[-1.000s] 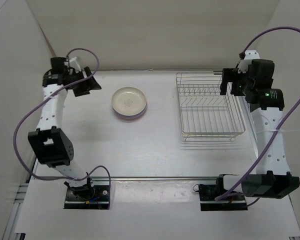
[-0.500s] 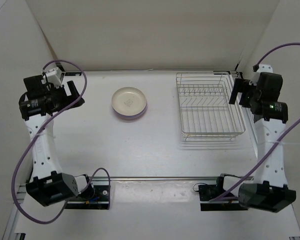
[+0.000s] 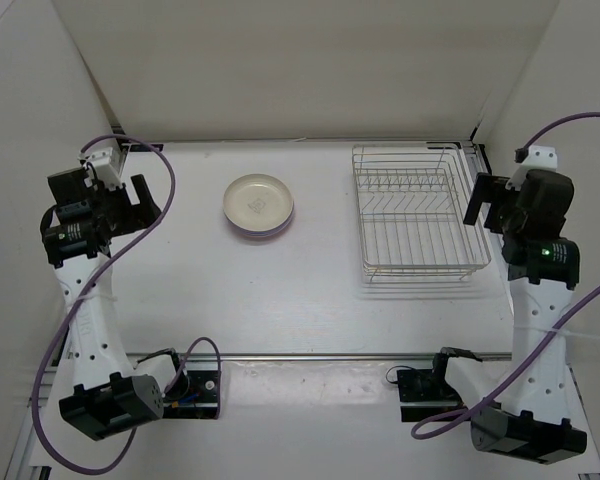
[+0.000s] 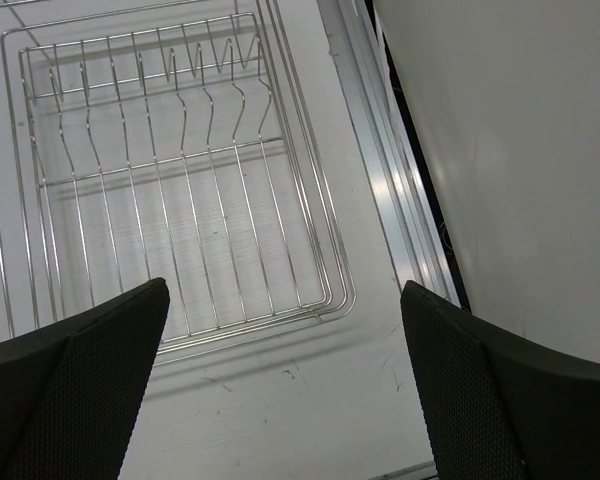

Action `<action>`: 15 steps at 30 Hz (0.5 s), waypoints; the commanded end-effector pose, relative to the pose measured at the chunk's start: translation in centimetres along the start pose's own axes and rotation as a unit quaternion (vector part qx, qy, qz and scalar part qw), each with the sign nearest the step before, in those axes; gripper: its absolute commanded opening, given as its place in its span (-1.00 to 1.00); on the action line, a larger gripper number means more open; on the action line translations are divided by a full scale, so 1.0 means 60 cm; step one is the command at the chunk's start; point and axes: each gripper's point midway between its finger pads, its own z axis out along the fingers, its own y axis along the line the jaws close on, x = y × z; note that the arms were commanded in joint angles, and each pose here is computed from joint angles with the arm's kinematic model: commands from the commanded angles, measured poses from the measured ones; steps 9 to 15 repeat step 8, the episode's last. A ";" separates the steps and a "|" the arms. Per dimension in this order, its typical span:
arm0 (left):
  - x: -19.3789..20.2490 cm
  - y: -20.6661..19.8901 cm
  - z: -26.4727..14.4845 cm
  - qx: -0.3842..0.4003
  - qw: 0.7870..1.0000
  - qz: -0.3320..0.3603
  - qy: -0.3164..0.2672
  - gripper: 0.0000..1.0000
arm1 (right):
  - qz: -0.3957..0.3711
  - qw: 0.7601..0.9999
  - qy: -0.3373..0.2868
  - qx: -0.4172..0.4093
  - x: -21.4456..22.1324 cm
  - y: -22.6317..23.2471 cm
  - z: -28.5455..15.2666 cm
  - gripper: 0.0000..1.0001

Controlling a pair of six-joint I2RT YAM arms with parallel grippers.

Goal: Unload the plates from the dish rack

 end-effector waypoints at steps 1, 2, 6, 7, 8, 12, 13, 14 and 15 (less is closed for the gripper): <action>-0.011 -0.001 -0.006 -0.003 1.000 0.003 -0.018 1.00 | 0.008 1.000 -0.015 0.024 -0.004 -0.014 -0.004 1.00; -0.011 -0.001 -0.006 -0.003 1.000 0.003 -0.018 1.00 | 0.008 1.000 -0.015 0.024 -0.004 -0.014 -0.004 1.00; -0.011 -0.001 -0.007 -0.003 1.000 0.004 -0.022 1.00 | 0.009 0.999 -0.018 0.035 -0.002 -0.020 -0.004 1.00; -0.005 0.000 -0.004 -0.003 1.000 0.002 -0.017 1.00 | 0.009 0.999 -0.018 0.035 -0.002 -0.020 -0.004 1.00; -0.006 -0.001 -0.008 -0.003 1.000 0.004 -0.022 1.00 | 0.010 0.999 -0.030 0.041 -0.010 -0.024 -0.010 1.00; -0.006 -0.001 -0.008 -0.003 1.000 0.004 -0.022 1.00 | 0.010 0.999 -0.030 0.041 -0.010 -0.024 -0.010 1.00; -0.006 -0.001 -0.008 -0.003 1.000 0.004 -0.022 1.00 | 0.010 0.999 -0.030 0.041 -0.010 -0.024 -0.010 1.00; -0.006 -0.001 -0.008 -0.003 1.000 0.004 -0.022 1.00 | 0.010 0.999 -0.030 0.041 -0.010 -0.024 -0.010 1.00; -0.006 -0.001 -0.008 -0.003 1.000 0.004 -0.022 1.00 | 0.010 0.999 -0.030 0.041 -0.010 -0.024 -0.010 1.00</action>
